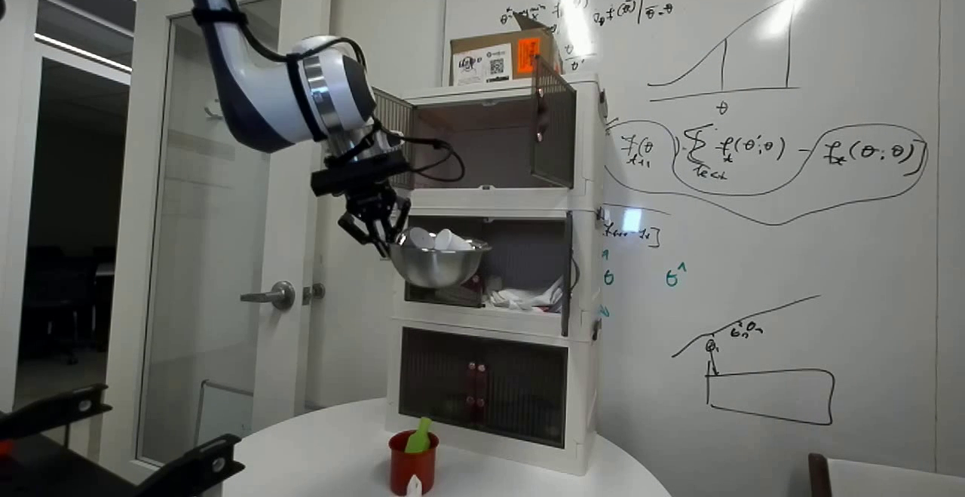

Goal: Put the silver bowl in the top cabinet

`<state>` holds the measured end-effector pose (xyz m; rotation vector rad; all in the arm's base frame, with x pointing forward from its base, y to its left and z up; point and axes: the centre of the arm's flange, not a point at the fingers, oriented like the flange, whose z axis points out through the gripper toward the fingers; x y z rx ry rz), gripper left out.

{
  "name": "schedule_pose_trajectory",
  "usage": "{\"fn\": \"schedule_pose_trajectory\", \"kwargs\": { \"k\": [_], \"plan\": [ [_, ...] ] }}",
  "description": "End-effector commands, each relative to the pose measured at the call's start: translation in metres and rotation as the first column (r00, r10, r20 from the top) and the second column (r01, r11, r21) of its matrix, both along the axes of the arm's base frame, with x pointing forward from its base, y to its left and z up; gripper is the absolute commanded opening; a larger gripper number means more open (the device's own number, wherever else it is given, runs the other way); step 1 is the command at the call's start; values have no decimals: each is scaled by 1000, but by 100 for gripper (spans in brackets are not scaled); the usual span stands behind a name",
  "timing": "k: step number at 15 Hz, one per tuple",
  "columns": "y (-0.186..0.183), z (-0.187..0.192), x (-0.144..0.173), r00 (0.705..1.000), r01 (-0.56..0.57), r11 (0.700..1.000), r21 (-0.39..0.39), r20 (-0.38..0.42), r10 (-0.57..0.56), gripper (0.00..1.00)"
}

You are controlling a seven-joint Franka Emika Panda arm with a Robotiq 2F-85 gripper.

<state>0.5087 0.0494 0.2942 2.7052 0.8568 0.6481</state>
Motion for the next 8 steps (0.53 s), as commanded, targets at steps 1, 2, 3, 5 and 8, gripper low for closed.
{"fn": "schedule_pose_trajectory", "kwargs": {
  "k": [1,2,3,5,8],
  "plan": [
    [2,58,15,999,-39,999,-20,-6,39,1],
    [4,66,17,999,-48,998,-28,-9,48,1],
    [5,75,20,999,-54,998,-40,-7,54,1],
    [5,93,29,997,-72,994,-78,7,73,1],
    [-14,123,52,994,-89,986,-143,50,97,1]
  ]
}}
